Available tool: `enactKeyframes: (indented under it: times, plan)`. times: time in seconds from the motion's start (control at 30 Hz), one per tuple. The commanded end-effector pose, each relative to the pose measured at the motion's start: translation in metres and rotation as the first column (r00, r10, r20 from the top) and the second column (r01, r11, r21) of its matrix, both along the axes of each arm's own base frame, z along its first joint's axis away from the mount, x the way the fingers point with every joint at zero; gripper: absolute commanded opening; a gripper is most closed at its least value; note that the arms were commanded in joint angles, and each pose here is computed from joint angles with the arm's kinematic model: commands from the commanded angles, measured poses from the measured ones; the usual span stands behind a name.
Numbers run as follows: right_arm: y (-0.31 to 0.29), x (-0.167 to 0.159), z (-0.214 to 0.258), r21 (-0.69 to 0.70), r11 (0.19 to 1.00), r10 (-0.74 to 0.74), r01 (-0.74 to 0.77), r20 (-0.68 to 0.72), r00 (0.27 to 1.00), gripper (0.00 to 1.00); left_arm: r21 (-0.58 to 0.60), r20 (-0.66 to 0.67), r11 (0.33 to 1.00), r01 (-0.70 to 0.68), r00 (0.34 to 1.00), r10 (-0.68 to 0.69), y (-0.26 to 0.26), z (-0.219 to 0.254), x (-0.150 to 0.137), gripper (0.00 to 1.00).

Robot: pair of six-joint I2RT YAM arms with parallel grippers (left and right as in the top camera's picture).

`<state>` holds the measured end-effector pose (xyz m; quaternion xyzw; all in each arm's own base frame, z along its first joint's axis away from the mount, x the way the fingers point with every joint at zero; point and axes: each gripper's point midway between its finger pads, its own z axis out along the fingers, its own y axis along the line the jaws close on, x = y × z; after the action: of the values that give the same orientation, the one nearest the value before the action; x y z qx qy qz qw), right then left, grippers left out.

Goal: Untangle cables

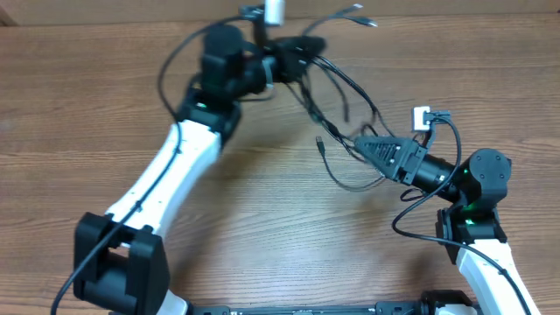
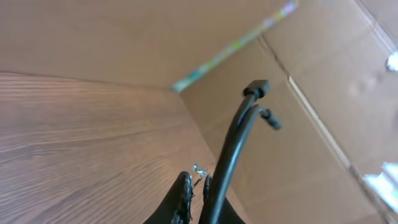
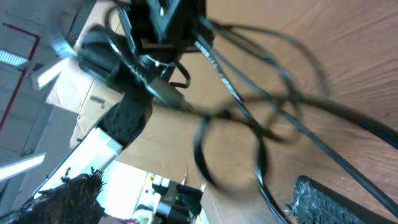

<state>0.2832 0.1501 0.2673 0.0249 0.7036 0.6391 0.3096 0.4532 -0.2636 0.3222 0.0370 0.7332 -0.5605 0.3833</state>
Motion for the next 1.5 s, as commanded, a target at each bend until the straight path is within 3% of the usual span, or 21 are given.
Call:
enactKeyframes:
  times: [0.0, 0.23, 0.7, 1.07, 1.3, 1.33, 1.37, 1.4, 1.43, 1.47]
  plan:
    - [-0.006, 0.002, 0.005, -0.006, 1.0, -0.02, 0.02, 0.027, 0.999, 1.0, -0.095, -0.07, 0.992, 0.084, 0.993, -0.091, 0.028, 0.022, -0.011, 0.04]
    - [-0.008, 0.004, 0.006, -0.005, 1.0, -0.029, 0.03, 0.027, 0.999, 1.0, -0.15, -0.15, 0.979, 0.135, 0.976, -0.158, 0.06, 0.023, -0.015, 0.04]
    - [-0.003, -0.005, 0.005, -0.002, 1.0, 0.027, -0.027, 0.016, 1.0, 1.0, -0.149, -0.15, 0.98, 0.134, 0.976, -0.157, 0.049, 0.023, -0.016, 0.04]
    - [0.001, -0.014, 0.004, -0.003, 0.997, 0.083, -0.083, 0.008, 0.996, 1.0, -0.146, -0.172, 0.988, 0.04, 0.983, -0.065, 0.054, 0.019, -0.002, 0.04]
    - [0.005, -0.023, -0.006, 0.006, 0.989, 0.145, -0.145, -0.058, 0.988, 1.0, -0.175, -0.336, 0.974, -0.142, 0.939, 0.076, 0.068, 0.004, 0.018, 0.04]
    - [0.005, -0.023, -0.007, 0.006, 0.99, 0.144, -0.144, -0.064, 0.987, 1.0, -0.173, -0.351, 0.973, -0.156, 0.932, 0.087, 0.069, 0.002, 0.019, 0.13]
    - [0.005, -0.023, -0.007, 0.006, 0.99, 0.144, -0.144, -0.065, 0.987, 1.0, -0.171, -0.356, 0.972, -0.162, 0.93, 0.092, 0.069, 0.001, 0.02, 0.38]
    - [0.005, -0.023, -0.007, 0.006, 0.99, 0.144, -0.144, -0.065, 0.987, 1.0, -0.166, -0.363, 0.971, -0.171, 0.926, 0.101, 0.07, -0.001, 0.021, 0.78]
    - [0.005, -0.023, -0.007, 0.006, 0.99, 0.144, -0.144, -0.065, 0.987, 1.0, -0.158, -0.368, 0.971, -0.181, 0.923, 0.112, 0.071, -0.004, 0.022, 1.0]
    - [0.005, -0.023, -0.007, 0.006, 0.99, 0.143, -0.143, -0.065, 0.988, 1.0, -0.152, -0.365, 0.971, -0.182, 0.924, 0.116, 0.072, -0.005, 0.022, 1.0]
